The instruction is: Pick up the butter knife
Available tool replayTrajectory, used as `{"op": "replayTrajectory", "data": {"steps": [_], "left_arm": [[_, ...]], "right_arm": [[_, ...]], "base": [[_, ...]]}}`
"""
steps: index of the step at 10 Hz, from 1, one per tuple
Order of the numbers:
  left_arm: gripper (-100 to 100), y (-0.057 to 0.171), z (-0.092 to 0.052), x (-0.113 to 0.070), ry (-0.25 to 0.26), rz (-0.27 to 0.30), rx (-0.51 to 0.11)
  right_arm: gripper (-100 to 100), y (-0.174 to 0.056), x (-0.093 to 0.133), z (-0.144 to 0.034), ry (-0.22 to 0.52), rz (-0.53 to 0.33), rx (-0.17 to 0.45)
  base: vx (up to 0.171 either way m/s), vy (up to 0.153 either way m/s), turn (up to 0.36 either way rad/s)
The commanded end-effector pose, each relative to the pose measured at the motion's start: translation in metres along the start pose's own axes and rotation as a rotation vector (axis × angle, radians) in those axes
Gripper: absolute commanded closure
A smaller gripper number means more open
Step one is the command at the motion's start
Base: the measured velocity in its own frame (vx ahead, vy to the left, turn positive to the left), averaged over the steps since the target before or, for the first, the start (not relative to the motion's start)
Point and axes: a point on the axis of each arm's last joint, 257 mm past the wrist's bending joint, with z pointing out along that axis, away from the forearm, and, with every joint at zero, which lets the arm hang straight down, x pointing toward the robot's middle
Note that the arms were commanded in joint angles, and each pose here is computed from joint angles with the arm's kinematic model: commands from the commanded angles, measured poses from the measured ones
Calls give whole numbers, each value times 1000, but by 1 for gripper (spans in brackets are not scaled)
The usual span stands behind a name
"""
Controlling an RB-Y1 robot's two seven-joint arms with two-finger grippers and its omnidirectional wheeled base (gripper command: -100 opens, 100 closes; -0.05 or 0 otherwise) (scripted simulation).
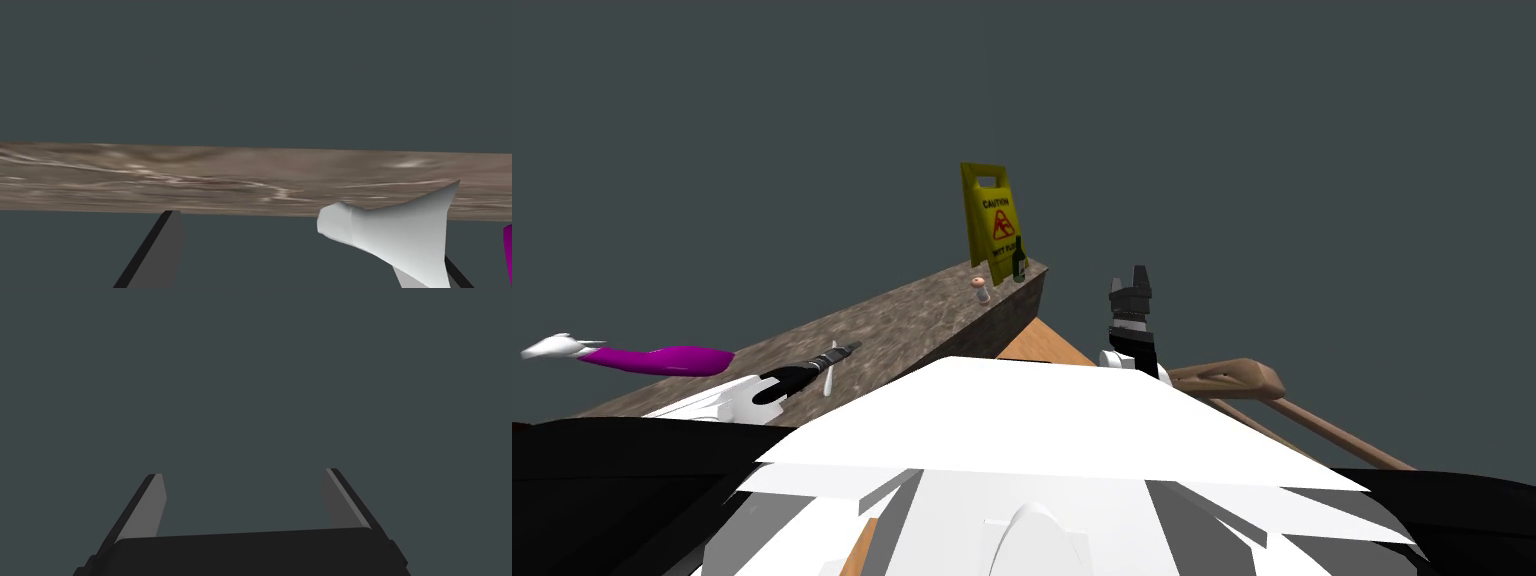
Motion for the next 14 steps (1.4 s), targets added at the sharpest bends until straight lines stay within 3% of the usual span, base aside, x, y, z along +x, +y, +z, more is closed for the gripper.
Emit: {"op": "replayTrajectory", "data": {"steps": [1,3,7,8,11,12,14], "left_arm": [[-100,15,-4,0,3,-1,-28],[-100,3,1,-3,18,2,3],[-100,35,-11,6,45,-4,-30],[-100,22,-7,4,68,1,2],[-100,54,-22,13,96,-15,-38],[-100,30,-15,13,97,-6,15],[-100,54,-22,13,96,-15,-38]], "right_arm": [[0,0,0,0,0,0,0],[0,0,0,0,0,0,0],[0,0,0,0,0,0,0],[0,0,0,0,0,0,0],[0,0,0,0,0,0,0],[0,0,0,0,0,0,0],[0,0,0,0,0,0,0]], "base": [[-6,5,-3],[13,-22,12],[31,-35,5],[42,-50,25],[35,-39,4],[-7,-1,10],[-4,2,-5]]}}
